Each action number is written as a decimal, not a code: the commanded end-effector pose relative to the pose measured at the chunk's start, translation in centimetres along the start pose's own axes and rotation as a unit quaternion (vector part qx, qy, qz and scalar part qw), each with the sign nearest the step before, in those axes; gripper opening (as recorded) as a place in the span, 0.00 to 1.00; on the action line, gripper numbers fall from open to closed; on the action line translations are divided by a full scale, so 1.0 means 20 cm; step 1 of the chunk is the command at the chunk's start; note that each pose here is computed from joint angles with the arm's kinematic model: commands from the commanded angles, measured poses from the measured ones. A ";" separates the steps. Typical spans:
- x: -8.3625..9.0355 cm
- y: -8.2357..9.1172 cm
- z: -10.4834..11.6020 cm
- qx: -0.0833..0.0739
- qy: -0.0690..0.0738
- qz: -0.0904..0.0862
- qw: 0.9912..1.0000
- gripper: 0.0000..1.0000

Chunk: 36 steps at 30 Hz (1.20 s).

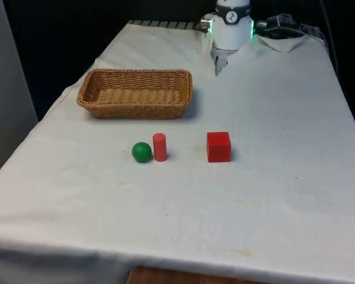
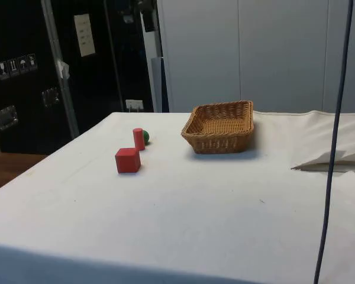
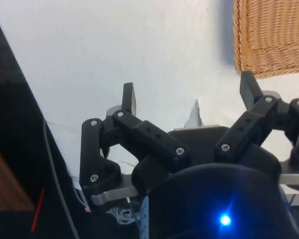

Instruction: Pick up the object to the left of the cylinder and place it into the basket.

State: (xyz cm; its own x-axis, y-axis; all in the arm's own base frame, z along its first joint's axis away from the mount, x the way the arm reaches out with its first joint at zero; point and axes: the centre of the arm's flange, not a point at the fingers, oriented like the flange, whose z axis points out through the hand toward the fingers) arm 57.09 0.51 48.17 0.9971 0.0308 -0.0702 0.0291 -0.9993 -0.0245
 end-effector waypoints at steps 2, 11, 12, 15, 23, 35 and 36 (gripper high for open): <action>0.02 -0.02 0.01 -0.004 0.004 0.003 1.000 1.00; 0.07 -0.10 0.04 -0.015 0.022 0.005 1.000 1.00; 0.08 -0.11 0.06 -0.017 0.025 0.006 1.000 1.00; 0.10 -0.13 0.08 -0.019 0.030 0.008 0.999 1.00; 0.16 -0.16 0.18 -0.025 0.038 0.015 0.999 1.00; 0.24 -0.19 0.35 -0.033 0.047 0.024 0.998 1.00; 0.24 -0.20 0.36 -0.033 0.047 0.024 0.998 1.00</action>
State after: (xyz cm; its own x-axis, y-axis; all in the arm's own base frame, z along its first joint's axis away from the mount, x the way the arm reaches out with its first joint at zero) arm 61.28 4.59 40.75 0.9998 -0.0146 0.0145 -0.0153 -0.9987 0.0489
